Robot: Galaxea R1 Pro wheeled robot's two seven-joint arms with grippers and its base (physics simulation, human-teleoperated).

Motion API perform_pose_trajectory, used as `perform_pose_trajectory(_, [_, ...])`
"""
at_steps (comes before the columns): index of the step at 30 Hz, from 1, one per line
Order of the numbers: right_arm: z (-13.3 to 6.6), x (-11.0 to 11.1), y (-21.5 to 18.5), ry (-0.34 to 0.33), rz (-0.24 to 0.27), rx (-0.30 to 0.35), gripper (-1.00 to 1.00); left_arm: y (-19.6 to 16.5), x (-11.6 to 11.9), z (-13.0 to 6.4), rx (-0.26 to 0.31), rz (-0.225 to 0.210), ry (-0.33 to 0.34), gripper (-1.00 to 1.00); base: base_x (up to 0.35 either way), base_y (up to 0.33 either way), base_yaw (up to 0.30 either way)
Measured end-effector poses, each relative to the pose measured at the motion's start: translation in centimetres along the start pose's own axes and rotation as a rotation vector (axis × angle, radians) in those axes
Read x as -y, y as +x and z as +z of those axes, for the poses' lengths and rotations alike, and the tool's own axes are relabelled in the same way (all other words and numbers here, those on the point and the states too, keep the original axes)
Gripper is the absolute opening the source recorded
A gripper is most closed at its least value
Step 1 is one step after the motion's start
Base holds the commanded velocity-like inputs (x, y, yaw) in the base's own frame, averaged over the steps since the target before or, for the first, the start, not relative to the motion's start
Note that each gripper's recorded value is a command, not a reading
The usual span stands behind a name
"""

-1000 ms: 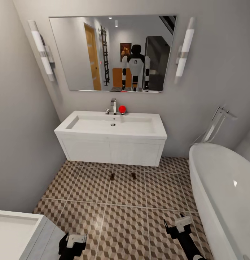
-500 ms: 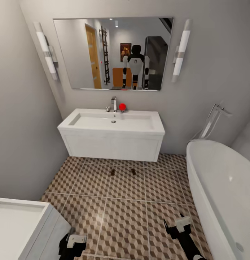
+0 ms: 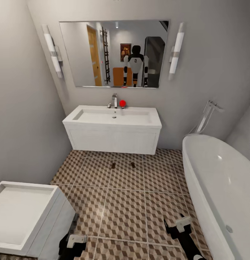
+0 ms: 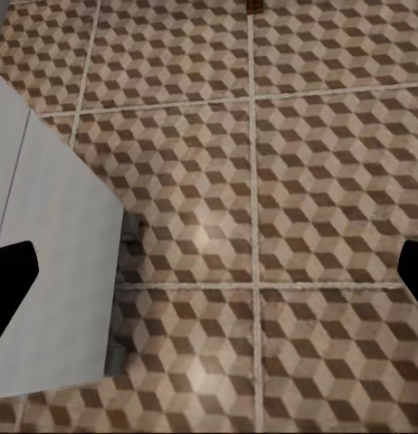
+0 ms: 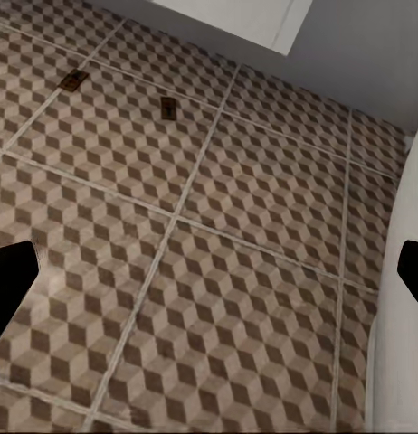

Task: Take the four mousetraps from the cabinet in the bathroom and place them on the bathroom floor. Make sure all four end up on the same floor surface, and ensure that at least two of them are either under or directly next to the same bathroom sink.

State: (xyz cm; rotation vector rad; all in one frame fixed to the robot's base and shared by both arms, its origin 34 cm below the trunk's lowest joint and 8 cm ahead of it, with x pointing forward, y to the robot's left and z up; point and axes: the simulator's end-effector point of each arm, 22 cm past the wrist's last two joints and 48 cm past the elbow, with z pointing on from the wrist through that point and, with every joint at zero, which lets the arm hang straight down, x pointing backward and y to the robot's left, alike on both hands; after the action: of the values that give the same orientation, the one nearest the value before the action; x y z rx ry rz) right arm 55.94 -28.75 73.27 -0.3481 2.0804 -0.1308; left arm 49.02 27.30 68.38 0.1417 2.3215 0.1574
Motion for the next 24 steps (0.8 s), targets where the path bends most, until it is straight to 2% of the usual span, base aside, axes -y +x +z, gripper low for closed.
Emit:
perform_pose_trajectory(9, [0.01, -0.04, -0.02, 0.001, 0.001, 0.0, 1.0, 0.0, 0.0, 0.0, 0.0, 0.0, 0.0, 1.0, -0.339, 0.0, 0.001])
perform_pose_trajectory(14, [0.01, -0.03, -0.03, 0.002, 0.001, 0.0, 1.0, 0.0, -0.01, -0.01, 0.0, 0.0, 0.0, 1.0, -0.314, 0.0, 0.154])
perform_pose_trajectory(24, [-0.03, 0.18, -0.07, 0.014, 0.002, 0.001, 1.0, -0.01, -0.01, -0.04, 0.001, 0.0, 0.0, 1.0, -0.074, 0.0, 0.242])
